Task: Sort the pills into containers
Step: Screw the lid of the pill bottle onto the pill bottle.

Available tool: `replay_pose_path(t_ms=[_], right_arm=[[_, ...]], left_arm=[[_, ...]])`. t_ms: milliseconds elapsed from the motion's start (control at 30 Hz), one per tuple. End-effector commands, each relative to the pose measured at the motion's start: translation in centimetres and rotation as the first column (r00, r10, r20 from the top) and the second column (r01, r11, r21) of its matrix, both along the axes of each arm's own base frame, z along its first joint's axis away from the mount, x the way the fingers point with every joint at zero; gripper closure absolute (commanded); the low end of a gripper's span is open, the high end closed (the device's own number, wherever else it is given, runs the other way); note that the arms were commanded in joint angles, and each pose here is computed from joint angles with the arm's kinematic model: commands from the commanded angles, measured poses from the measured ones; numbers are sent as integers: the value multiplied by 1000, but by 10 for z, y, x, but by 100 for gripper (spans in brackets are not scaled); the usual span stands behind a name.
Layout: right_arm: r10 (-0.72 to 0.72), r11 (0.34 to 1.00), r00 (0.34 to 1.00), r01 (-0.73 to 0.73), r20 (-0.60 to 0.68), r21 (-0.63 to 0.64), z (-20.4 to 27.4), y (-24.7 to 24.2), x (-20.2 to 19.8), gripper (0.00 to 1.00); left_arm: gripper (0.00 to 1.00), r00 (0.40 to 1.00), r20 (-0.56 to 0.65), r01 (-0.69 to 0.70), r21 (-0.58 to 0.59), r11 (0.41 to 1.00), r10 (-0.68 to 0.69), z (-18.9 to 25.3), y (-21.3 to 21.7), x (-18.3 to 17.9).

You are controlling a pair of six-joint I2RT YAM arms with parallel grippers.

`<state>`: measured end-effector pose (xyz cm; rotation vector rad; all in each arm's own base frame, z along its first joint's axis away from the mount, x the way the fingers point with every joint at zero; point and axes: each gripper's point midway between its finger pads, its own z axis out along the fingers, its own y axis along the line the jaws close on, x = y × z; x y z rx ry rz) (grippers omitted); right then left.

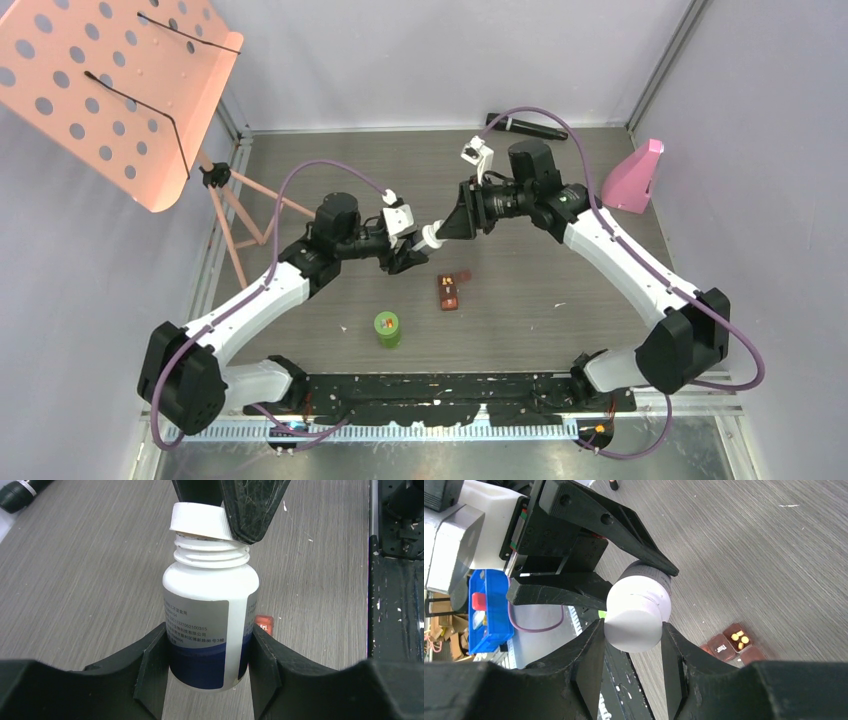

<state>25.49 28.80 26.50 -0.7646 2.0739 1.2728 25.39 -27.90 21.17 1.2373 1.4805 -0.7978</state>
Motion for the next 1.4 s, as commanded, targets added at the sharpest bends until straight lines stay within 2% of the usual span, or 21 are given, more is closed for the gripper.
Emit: replay_pose_path(t_ms=[0, 433, 633, 900, 1200, 1367], right_arm=[[29, 999, 998, -27, 49, -33, 6, 3, 1, 71], [176, 975, 983, -165, 60, -151, -12, 10, -14, 69], [191, 964, 980, -178, 50, -196, -24, 14, -17, 68], [185, 969, 983, -185, -20, -166, -29, 20, -22, 68], [56, 983, 973, -93, -225, -156, -37, 31, -17, 68], [-134, 970, 934, 55, -331, -238, -46, 29, -2, 68]], left_arm=[[100, 997, 59, 55, -10, 998, -54, 19, -6, -1], [100, 996, 20, 82, -6, 997, -82, 22, -10, -5], [100, 996, 7, 91, -6, 996, -91, 23, -11, -6], [100, 993, 105, 57, -31, 998, -53, 29, -8, 2], [100, 980, 196, -24, -57, 998, 35, 36, -4, 13], [100, 954, 267, -125, -54, 991, 135, 39, -1, 31]])
